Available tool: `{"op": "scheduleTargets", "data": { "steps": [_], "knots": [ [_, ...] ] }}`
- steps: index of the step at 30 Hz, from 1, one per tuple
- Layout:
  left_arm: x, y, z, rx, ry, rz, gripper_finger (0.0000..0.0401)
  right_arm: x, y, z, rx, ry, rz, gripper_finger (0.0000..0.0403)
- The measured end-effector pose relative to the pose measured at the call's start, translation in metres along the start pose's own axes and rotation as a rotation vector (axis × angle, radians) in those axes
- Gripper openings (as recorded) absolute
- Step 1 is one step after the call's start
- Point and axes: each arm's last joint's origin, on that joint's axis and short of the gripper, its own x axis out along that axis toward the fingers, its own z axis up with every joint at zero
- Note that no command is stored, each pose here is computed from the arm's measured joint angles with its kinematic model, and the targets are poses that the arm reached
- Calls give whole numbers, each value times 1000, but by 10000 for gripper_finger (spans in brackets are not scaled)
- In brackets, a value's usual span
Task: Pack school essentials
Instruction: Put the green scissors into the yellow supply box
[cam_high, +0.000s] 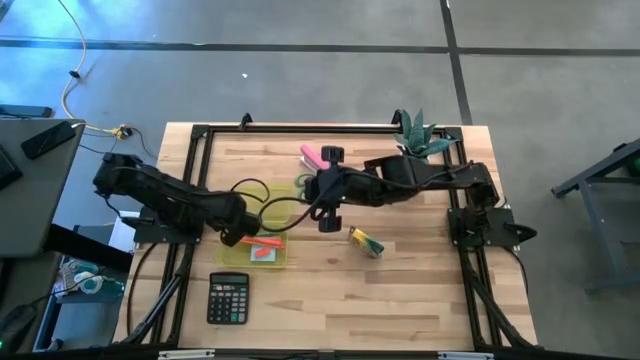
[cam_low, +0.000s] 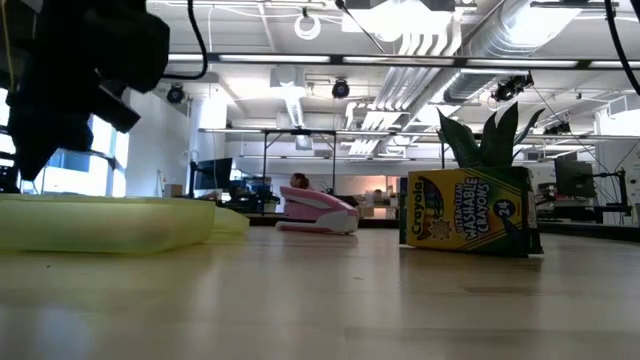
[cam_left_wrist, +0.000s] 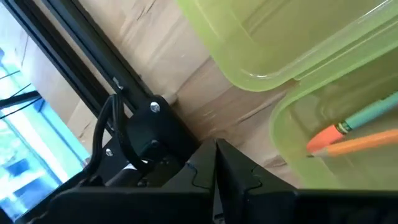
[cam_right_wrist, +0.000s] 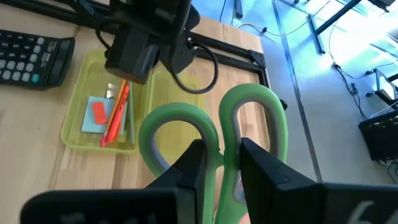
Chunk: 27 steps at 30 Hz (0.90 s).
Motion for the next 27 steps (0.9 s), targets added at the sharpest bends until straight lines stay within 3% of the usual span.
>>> {"op": "scheduleTargets", "data": {
  "steps": [7, 20, 27],
  "knots": [
    [15, -18, 10, 23, 77, 61, 0, 1, -1, -1, 1, 3, 14, 57],
    [26, -32, 27, 76, 44, -30, 0, 1, -1, -1, -3, 9, 16, 57],
    [15, -39, 31, 97, -6, -71, 0, 2, -3, -2, -16, 12, 11, 57]
  ]
}}
